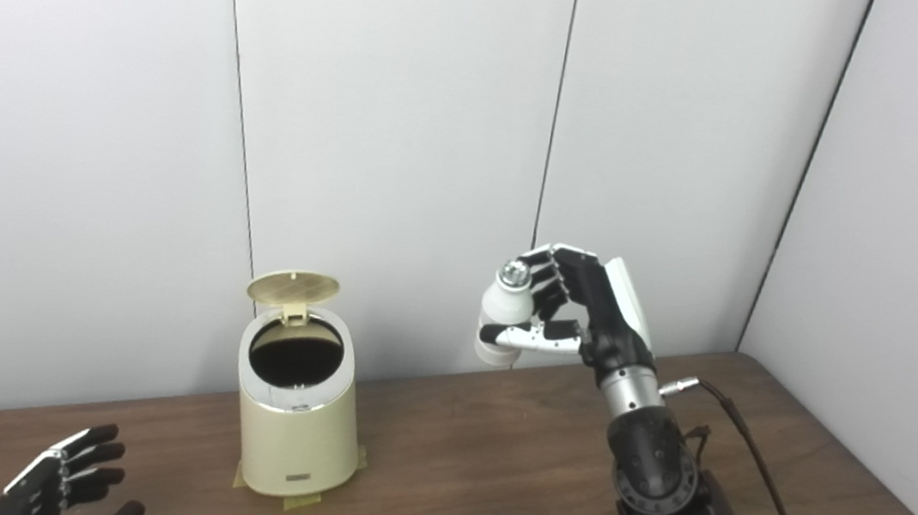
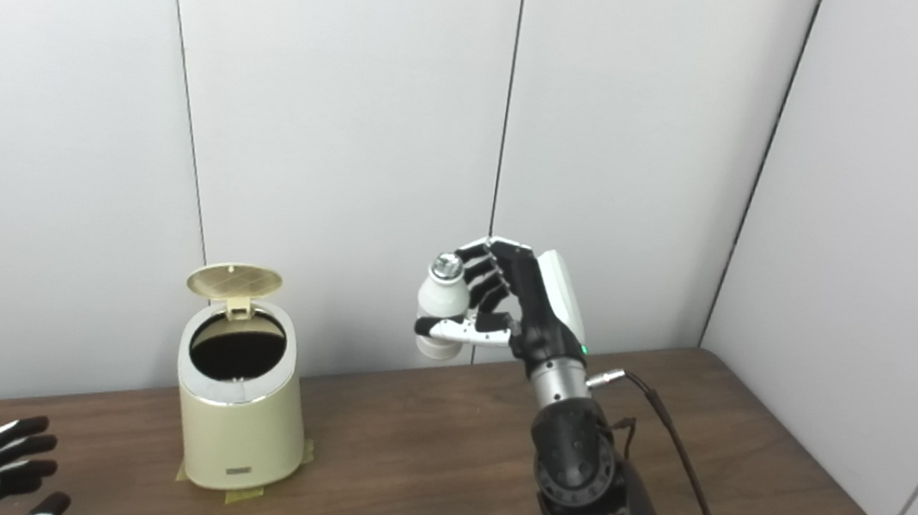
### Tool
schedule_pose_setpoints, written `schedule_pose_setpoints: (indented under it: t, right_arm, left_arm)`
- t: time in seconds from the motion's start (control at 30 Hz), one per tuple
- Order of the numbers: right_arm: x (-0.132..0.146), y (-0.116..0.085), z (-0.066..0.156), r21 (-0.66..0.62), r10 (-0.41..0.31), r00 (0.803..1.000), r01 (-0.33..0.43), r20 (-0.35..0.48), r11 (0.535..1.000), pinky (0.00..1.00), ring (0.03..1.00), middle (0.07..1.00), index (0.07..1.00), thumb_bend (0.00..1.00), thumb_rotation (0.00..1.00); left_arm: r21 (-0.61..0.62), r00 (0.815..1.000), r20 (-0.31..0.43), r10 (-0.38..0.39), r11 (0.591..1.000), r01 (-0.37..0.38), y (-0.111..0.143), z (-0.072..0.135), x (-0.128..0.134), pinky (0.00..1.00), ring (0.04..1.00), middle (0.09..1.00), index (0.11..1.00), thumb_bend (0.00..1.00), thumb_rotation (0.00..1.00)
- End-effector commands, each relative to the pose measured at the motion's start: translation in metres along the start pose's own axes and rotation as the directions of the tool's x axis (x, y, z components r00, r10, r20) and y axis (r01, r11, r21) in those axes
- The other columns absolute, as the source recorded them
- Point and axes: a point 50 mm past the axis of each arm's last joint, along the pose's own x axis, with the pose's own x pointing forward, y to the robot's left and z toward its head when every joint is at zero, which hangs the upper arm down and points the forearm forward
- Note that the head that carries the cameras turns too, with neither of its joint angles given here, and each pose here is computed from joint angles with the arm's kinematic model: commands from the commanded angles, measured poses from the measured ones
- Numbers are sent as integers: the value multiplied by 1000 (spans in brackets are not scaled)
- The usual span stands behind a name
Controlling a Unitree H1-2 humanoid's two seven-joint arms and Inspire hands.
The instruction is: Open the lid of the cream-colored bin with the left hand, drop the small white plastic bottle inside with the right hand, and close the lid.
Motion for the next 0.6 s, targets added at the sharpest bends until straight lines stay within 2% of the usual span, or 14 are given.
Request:
schedule_pose_setpoints:
  t: [0.0,0.23,0.37,0.57]
  right_arm:
    - [20,-4,29,23,-22,994,19,107,1000,333,389,453,512,525,0]
    - [29,25,44,68,26,990,-36,142,997,295,352,441,508,527,0]
    - [29,41,57,90,79,983,-95,168,991,284,337,429,521,523,0]
    - [30,65,61,77,135,970,-153,204,985,265,318,420,524,522,0]
  left_arm:
    - [6,996,89,15,1000,-15,1,14,14,727,736,784,831,554,0]
    - [-25,997,76,11,1000,-9,-7,9,12,697,744,793,838,585,0]
    - [-33,997,74,15,999,-12,-14,7,11,690,742,795,831,610,0]
    - [-44,996,82,19,999,-15,-22,0,10,638,722,780,814,651,0]
